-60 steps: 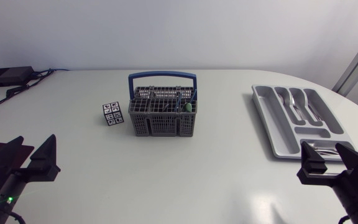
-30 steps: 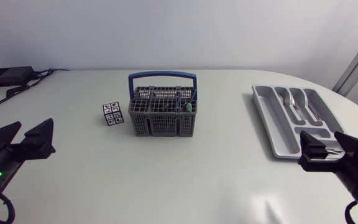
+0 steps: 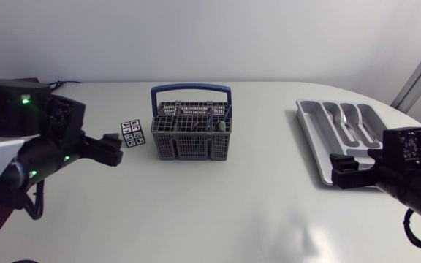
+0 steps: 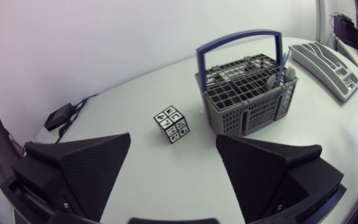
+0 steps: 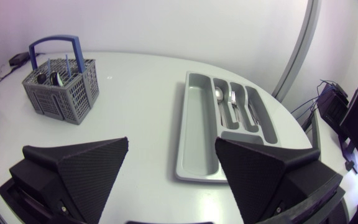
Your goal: Transfer all utensils from the basket to the drawer tray.
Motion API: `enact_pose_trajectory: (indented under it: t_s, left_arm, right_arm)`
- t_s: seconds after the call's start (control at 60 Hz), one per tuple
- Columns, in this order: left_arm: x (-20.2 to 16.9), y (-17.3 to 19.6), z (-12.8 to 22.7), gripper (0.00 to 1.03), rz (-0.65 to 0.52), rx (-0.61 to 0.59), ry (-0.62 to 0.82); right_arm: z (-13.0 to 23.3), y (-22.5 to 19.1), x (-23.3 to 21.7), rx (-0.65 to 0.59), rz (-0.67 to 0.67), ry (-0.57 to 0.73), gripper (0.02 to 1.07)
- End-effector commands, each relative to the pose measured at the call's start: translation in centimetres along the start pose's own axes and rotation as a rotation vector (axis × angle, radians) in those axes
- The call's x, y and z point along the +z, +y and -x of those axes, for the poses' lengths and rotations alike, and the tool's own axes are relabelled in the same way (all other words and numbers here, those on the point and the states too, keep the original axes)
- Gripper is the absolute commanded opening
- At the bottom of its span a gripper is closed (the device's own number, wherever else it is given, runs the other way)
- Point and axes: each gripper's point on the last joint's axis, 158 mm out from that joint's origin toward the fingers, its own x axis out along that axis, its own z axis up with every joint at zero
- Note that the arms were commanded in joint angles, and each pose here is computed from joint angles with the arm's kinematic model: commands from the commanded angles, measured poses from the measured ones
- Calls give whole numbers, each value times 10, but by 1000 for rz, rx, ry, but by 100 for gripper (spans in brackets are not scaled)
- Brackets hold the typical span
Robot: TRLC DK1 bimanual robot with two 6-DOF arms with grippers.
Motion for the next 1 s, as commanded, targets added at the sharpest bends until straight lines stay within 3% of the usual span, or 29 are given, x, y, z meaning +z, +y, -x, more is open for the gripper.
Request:
enact_pose_trajectory:
  t_s: [0.0, 0.233, 0.567, 0.983]
  left_arm:
    - [15, -17, -7, 96, -78, -33, 9]
    - [33, -60, -28, 96, -158, -109, 51]
    - [71, -125, -46, 93, -238, -199, 16]
    - [85, -147, -78, 91, -267, -223, 161]
  right_arm:
    - [-4, 7, 1, 26, 73, 38, 102]
    - [-12, 42, -5, 207, 135, 93, 102]
    - [-42, 63, -17, 276, 162, 225, 102]
    - [-61, 89, -21, 329, 166, 305, 102]
